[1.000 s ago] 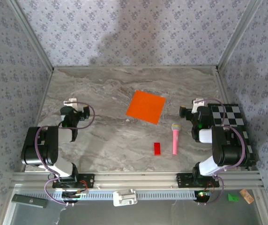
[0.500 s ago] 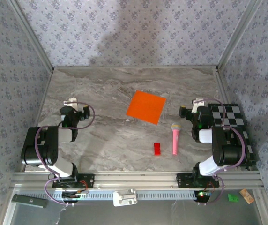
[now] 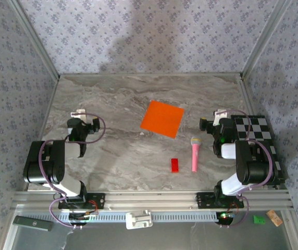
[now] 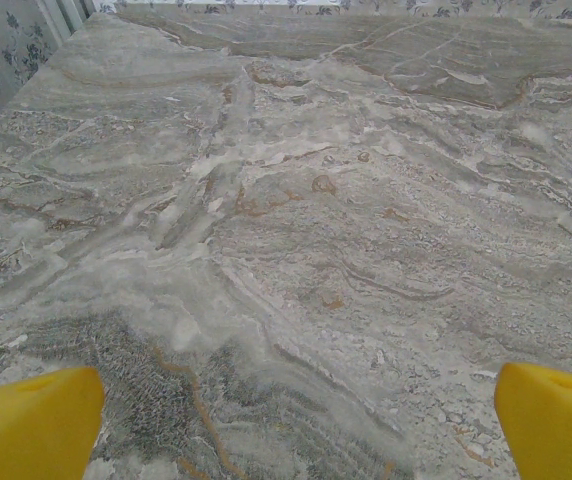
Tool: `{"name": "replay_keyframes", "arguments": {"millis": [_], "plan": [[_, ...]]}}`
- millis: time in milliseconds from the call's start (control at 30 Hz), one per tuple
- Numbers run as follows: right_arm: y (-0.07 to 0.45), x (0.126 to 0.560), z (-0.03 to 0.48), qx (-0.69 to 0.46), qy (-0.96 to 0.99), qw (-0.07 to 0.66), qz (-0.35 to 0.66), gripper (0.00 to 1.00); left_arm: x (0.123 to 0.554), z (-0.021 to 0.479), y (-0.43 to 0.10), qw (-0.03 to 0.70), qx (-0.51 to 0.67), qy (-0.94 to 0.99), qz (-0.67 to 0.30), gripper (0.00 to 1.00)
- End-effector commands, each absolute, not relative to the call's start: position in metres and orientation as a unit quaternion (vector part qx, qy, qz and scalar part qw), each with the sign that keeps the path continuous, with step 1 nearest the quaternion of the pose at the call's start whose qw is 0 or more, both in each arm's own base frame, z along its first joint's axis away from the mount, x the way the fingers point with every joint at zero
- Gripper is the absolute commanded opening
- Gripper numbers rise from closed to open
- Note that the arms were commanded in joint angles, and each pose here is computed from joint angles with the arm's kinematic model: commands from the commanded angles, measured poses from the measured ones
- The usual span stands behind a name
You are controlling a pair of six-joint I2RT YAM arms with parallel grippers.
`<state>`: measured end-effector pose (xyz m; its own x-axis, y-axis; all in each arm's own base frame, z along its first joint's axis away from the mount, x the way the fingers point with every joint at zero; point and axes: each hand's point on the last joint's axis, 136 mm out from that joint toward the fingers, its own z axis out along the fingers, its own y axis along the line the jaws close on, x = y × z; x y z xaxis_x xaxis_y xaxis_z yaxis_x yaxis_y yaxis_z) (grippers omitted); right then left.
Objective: Fold a paper plane with a square sheet of paper (pick it up from the middle)
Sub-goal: Move the square sheet of paper to the center of the table.
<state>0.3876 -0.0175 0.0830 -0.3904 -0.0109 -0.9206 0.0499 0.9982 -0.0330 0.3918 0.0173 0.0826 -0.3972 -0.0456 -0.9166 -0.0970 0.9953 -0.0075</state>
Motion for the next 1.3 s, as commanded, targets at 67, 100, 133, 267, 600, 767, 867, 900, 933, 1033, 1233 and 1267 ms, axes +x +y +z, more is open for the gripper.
{"name": "replay_keyframes", "arguments": {"millis": [67,100,133,267,600,767,867,900,933,1033,1233,1267], "plan": [[-0.017,0.392,0.084,0.008,0.834,0.551,-0.026,1.00,0.398,0.089,0.018,0.555,-0.040,0.830,0.028,1.00],[-0.017,0.392,0.085,0.008,0.834,0.551,-0.026,1.00,0.397,0.089,0.018,0.556,-0.040,0.830,0.028,1.00],[-0.017,0.392,0.085,0.008,0.834,0.552,-0.026,1.00,0.397,0.089,0.017,0.556,-0.040,0.830,0.028,1.00],[-0.015,0.391,0.096,0.004,0.831,0.556,-0.026,1.00,0.395,0.098,0.022,0.560,-0.053,0.826,0.036,1.00],[-0.005,0.398,0.174,0.053,0.848,0.527,-0.026,1.00,0.393,0.154,0.042,0.549,-0.133,0.824,0.049,1.00],[0.008,0.411,0.185,0.146,0.881,0.448,0.039,1.00,0.398,0.182,0.033,0.520,-0.207,0.828,-0.023,1.00],[0.044,0.422,0.173,0.137,0.903,0.392,0.113,1.00,0.402,0.191,0.018,0.482,-0.231,0.841,-0.080,1.00],[0.056,0.425,0.169,0.131,0.908,0.374,0.135,1.00,0.403,0.191,0.011,0.465,-0.223,0.852,-0.095,1.00],[0.070,0.427,0.162,0.124,0.914,0.355,0.154,1.00,0.405,0.190,0.003,0.447,-0.219,0.860,-0.112,1.00],[0.105,0.435,0.145,0.115,0.921,0.314,0.199,1.00,0.410,0.187,-0.016,0.413,-0.210,0.872,-0.156,1.00],[0.153,0.448,0.109,0.103,0.939,0.251,0.209,0.96,0.415,0.175,-0.046,0.376,-0.177,0.886,-0.208,1.00],[0.157,0.450,0.102,0.103,0.943,0.242,0.206,0.95,0.416,0.172,-0.049,0.371,-0.173,0.888,-0.208,1.00]]}}
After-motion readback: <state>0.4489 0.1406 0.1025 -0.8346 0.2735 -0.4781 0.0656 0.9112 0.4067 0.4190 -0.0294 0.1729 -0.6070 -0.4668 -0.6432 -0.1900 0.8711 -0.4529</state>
